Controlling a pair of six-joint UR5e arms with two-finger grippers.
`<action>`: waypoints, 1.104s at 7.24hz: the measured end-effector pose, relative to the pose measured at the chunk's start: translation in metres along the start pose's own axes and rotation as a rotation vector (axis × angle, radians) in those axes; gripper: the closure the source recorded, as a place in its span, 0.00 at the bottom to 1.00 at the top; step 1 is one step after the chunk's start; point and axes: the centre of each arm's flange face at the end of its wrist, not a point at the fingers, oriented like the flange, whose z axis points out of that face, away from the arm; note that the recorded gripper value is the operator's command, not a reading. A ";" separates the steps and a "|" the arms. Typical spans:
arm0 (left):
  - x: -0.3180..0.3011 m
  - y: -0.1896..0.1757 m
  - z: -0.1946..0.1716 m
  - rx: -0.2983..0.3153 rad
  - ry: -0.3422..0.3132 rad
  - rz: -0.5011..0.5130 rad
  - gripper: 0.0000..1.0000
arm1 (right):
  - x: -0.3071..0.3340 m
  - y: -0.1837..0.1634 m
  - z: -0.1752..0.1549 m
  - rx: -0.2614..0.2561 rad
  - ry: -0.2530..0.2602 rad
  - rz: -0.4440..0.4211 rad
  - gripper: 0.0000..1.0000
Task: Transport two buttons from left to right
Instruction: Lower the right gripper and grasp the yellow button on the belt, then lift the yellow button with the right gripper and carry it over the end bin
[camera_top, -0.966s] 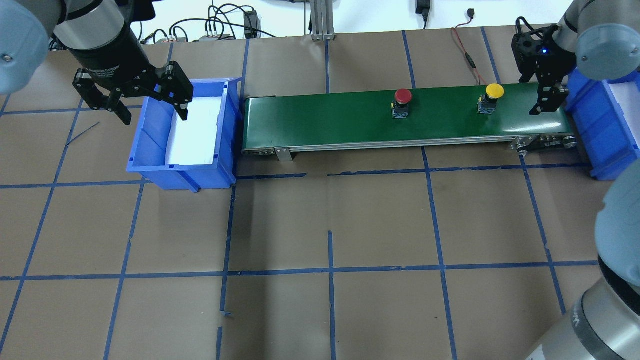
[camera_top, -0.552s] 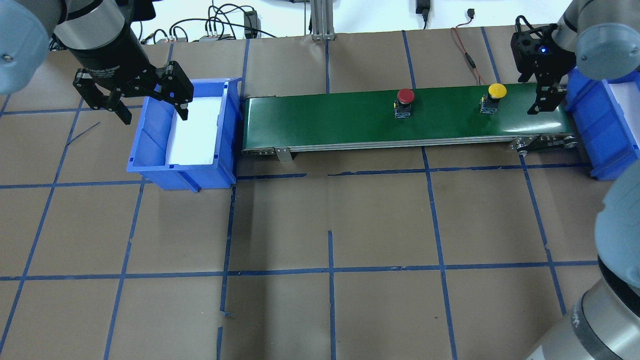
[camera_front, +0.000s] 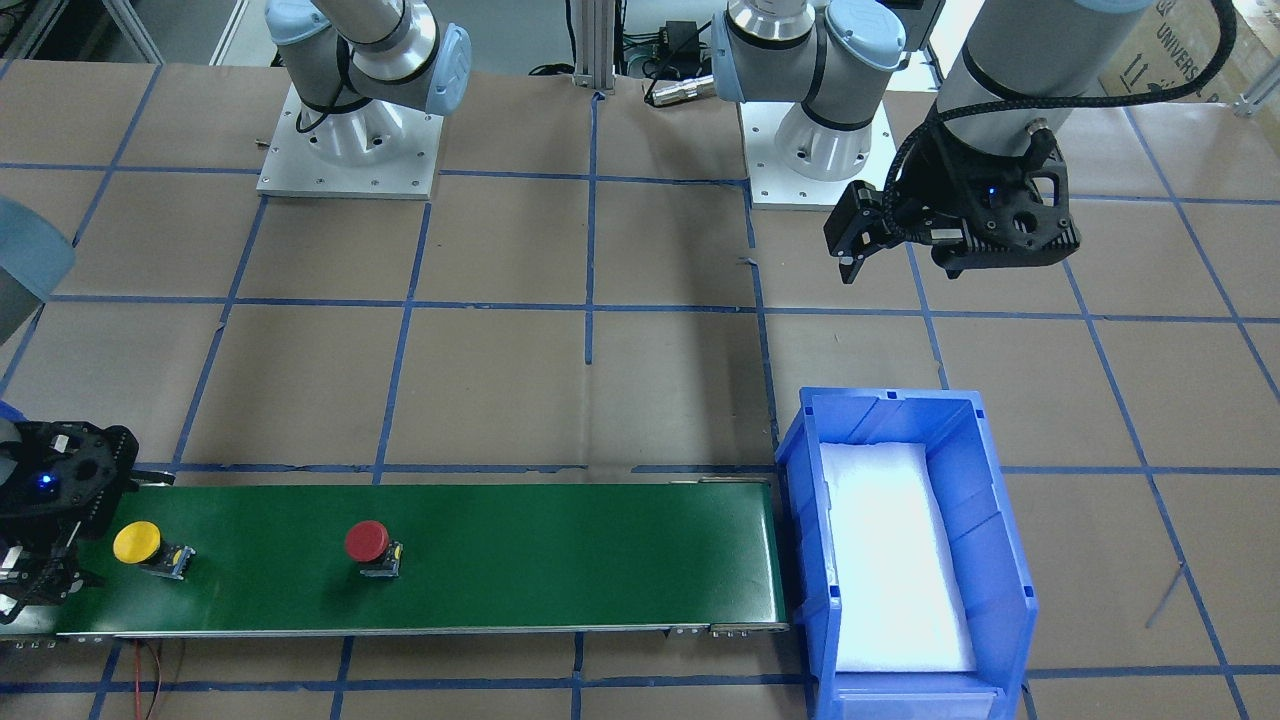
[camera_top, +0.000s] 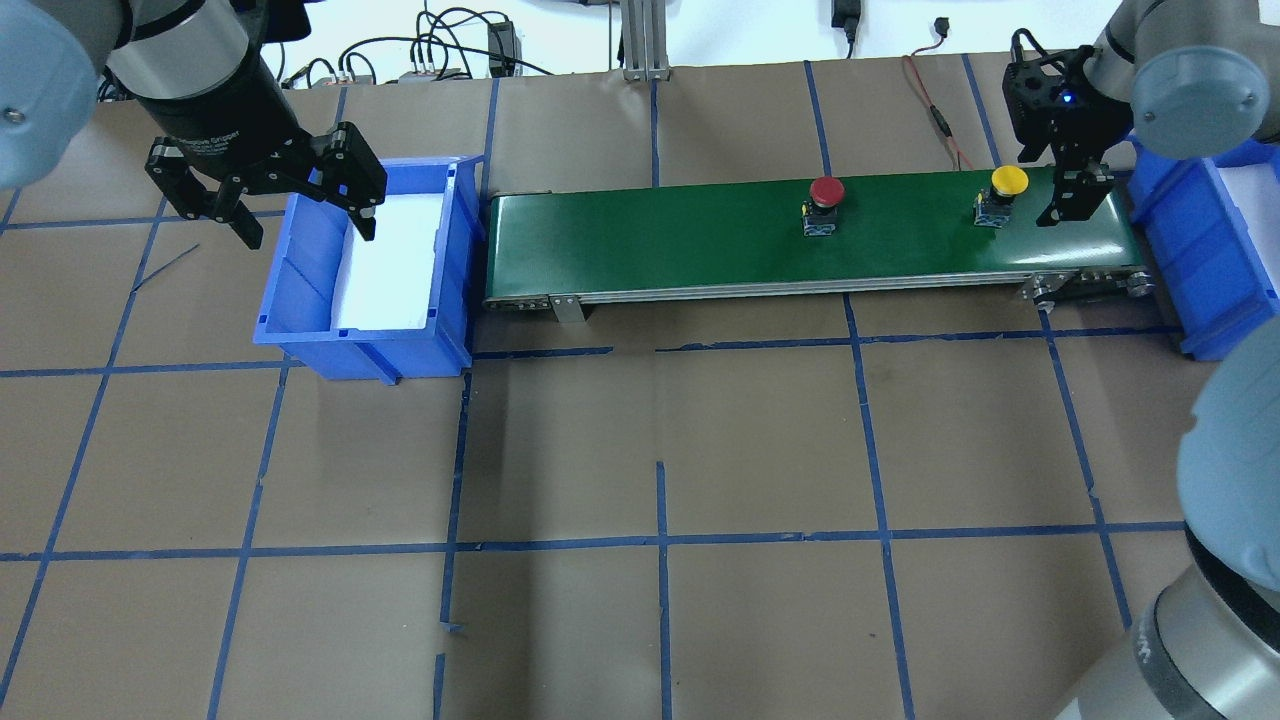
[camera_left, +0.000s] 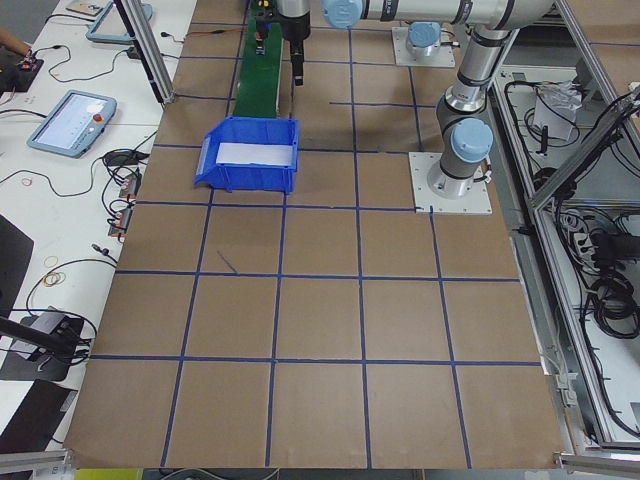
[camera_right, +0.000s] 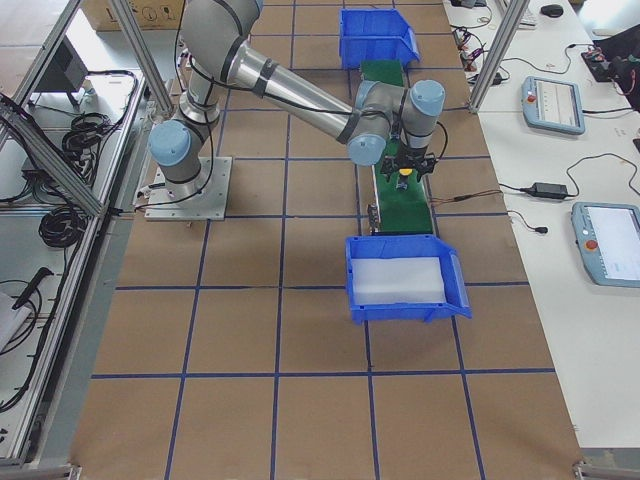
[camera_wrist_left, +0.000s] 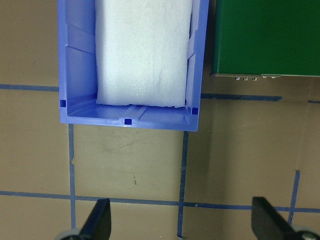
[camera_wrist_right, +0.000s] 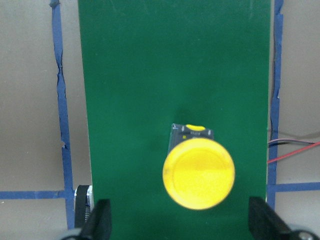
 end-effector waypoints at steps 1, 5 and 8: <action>0.000 0.000 0.000 0.000 0.000 0.000 0.00 | 0.001 -0.005 0.001 0.004 0.001 -0.007 0.08; -0.001 0.000 0.000 0.000 0.000 0.000 0.00 | 0.005 -0.007 0.006 0.002 0.008 -0.016 0.77; 0.000 0.000 0.000 0.000 0.000 0.000 0.00 | 0.010 -0.005 -0.002 -0.021 0.036 -0.023 0.93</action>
